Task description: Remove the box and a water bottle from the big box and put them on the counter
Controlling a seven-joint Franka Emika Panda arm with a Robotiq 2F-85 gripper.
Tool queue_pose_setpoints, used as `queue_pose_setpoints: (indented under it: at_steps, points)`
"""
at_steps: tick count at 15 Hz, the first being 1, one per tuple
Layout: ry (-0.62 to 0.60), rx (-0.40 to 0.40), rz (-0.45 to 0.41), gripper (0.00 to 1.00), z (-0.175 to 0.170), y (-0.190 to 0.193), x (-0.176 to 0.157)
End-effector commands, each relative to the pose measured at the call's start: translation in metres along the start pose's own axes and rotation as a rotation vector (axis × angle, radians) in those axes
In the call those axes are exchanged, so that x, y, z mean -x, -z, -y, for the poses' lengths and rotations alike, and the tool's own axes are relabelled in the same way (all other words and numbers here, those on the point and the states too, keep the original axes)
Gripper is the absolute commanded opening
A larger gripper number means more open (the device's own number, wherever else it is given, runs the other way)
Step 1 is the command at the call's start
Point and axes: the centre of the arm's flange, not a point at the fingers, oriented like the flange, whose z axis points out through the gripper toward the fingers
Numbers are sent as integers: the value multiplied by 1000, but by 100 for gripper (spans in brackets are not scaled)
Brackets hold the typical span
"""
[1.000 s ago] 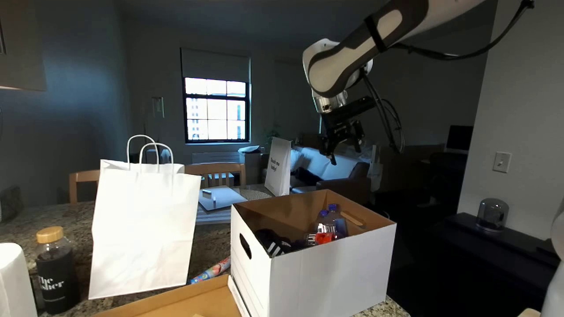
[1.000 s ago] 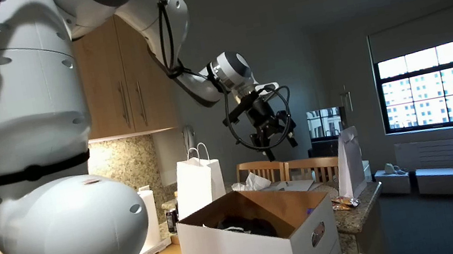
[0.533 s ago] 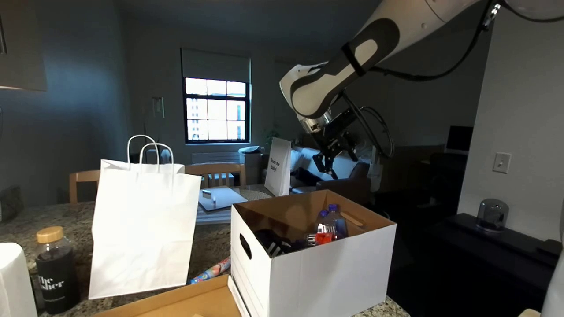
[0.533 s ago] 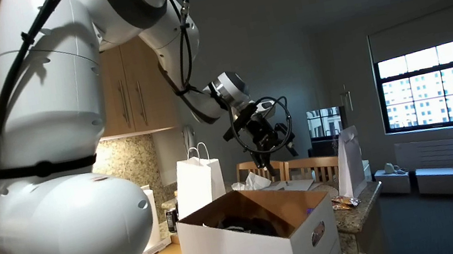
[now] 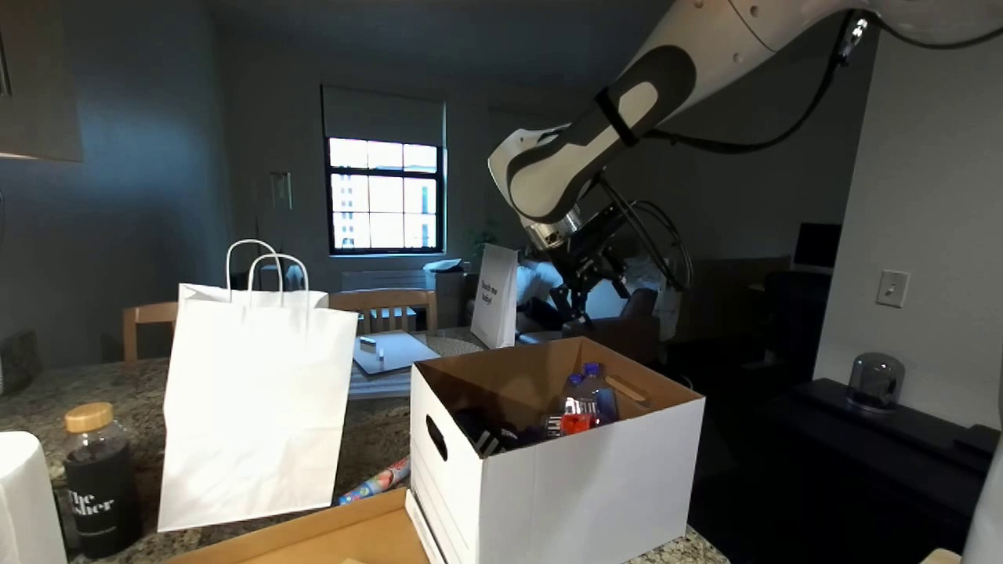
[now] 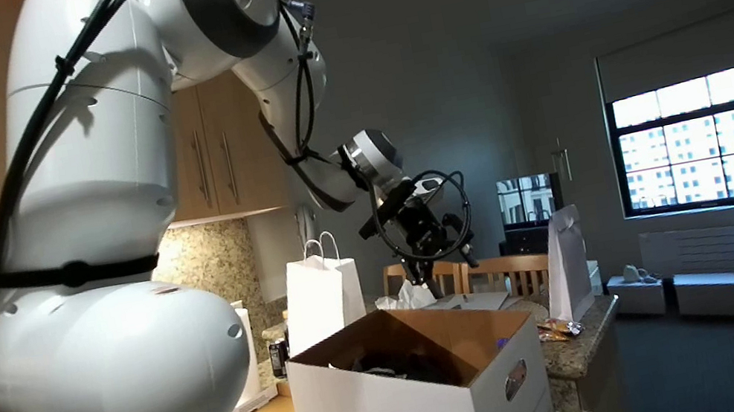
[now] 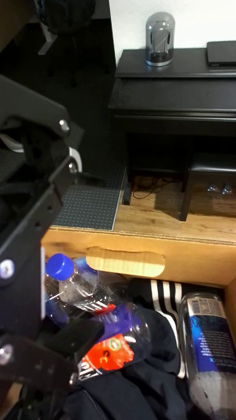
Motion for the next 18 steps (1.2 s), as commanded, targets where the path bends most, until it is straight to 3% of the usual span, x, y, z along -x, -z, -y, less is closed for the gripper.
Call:
queue_pose_setpoints:
  at_steps: [1,5,9,10,14,18]
  points:
    - [6,-69,-23,100,5,-14,-23]
    - [-37,-125,-88,100,1,-18,-48]
    - [-74,-189,-17,100,-2,-29,-63]
    - [-71,-149,-49,100,1,-27,-53]
    - [-72,-151,-44,100,3,-29,-56]
    - [-98,-139,10,100,11,-55,-78]
